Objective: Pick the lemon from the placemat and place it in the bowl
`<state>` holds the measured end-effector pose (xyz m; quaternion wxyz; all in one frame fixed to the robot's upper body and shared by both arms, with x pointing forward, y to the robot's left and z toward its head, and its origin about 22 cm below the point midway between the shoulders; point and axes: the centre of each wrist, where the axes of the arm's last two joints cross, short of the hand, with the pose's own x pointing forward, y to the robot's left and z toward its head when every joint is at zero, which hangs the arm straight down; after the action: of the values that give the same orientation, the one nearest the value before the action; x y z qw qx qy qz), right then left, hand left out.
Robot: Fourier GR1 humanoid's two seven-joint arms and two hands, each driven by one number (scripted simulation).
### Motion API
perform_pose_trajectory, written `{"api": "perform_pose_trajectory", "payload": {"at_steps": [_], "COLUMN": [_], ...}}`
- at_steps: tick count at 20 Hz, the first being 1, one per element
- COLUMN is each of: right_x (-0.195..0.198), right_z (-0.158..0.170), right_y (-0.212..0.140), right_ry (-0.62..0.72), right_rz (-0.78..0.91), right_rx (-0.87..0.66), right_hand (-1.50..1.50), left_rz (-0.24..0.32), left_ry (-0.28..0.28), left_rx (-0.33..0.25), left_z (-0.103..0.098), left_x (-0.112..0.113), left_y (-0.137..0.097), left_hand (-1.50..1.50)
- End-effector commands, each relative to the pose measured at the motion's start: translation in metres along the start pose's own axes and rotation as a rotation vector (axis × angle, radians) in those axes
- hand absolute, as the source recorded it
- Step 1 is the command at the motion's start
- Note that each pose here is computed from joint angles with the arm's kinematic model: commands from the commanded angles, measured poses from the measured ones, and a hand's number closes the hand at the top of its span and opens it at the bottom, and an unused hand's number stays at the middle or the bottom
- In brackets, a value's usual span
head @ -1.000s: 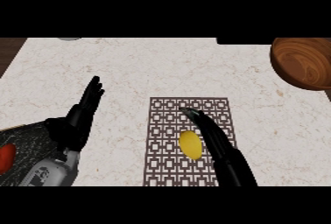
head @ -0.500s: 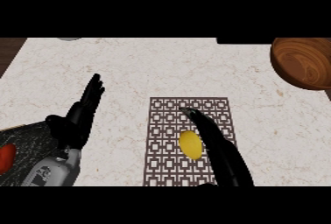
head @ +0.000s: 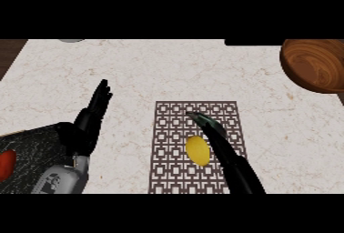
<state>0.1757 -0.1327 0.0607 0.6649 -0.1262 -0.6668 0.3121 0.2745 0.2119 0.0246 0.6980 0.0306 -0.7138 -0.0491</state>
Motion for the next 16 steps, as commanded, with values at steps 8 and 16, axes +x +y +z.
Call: {"api": "perform_pose_trajectory", "payload": {"at_steps": [8, 16], "right_x": [-0.007, -0.03], "right_z": [0.0, -0.038], "right_y": [0.009, 0.04], "right_ry": [0.021, 0.022], "right_rz": [-0.121, -0.146], "right_rx": [0.026, 0.017], "right_hand": [-1.5, -1.5], "left_rz": [0.014, -0.001], "left_ry": [-0.009, -0.001], "left_rx": [-0.018, -0.006], "left_z": [0.004, 0.008], "left_x": [0.009, -0.006], "left_y": [-0.008, -0.001], "left_hand": [0.0, 0.0]}}
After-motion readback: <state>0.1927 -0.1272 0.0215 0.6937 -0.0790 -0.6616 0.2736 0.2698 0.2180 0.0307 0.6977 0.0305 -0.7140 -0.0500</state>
